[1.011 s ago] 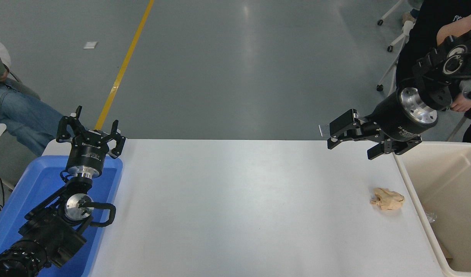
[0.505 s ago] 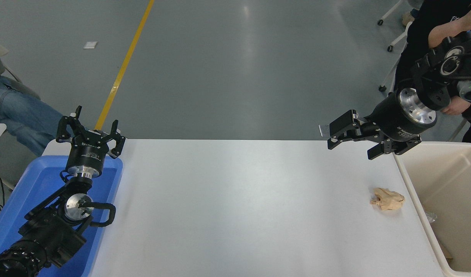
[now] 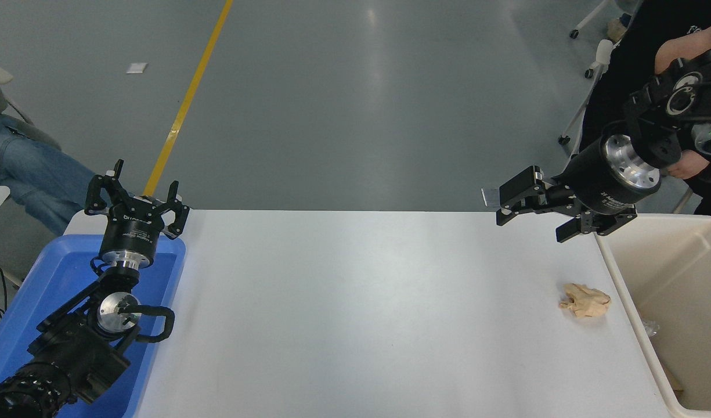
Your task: Pick up paper ball place in dustbin
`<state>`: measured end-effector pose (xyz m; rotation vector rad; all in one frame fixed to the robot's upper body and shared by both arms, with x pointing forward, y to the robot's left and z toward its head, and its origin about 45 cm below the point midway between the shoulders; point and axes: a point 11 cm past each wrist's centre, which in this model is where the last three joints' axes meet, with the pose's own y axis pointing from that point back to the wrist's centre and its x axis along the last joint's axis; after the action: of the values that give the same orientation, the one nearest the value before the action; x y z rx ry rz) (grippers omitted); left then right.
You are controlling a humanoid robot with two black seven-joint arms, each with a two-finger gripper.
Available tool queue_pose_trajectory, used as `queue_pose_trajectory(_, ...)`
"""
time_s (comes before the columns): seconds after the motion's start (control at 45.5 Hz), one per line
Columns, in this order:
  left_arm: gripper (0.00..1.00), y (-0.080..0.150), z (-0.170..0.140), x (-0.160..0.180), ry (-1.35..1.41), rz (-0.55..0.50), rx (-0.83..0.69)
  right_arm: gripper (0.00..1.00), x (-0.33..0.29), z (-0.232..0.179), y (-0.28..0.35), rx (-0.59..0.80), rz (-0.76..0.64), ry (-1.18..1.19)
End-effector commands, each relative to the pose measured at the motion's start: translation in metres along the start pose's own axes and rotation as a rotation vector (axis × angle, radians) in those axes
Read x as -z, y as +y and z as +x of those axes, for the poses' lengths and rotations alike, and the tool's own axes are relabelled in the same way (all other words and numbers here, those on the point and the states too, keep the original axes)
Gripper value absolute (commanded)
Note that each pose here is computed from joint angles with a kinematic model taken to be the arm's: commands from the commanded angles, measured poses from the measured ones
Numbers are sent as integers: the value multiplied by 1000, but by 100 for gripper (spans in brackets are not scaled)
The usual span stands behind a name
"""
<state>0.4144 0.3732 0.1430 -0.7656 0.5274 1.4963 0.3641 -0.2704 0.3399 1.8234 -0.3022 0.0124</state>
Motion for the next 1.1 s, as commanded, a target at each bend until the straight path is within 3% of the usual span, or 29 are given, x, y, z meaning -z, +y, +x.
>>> queue_pose_trajectory(0.0, 99, 0, 0, 0, 0, 0, 0, 100, -2, 4, 3, -14, 17, -32)
queue_pose_trajectory(0.308, 99, 0, 0, 0, 0, 0, 0, 100, -34, -3, -18, 14, -40, -83)
queue_pose_trajectory(0.527, 99, 0, 0, 0, 0, 0, 0, 100, -102, 28, -49, -190, -165, -170)
queue_pose_trajectory(1.077, 99, 0, 0, 0, 1, -1, 0, 100, -213, 40, -113, -473, -390, -209)
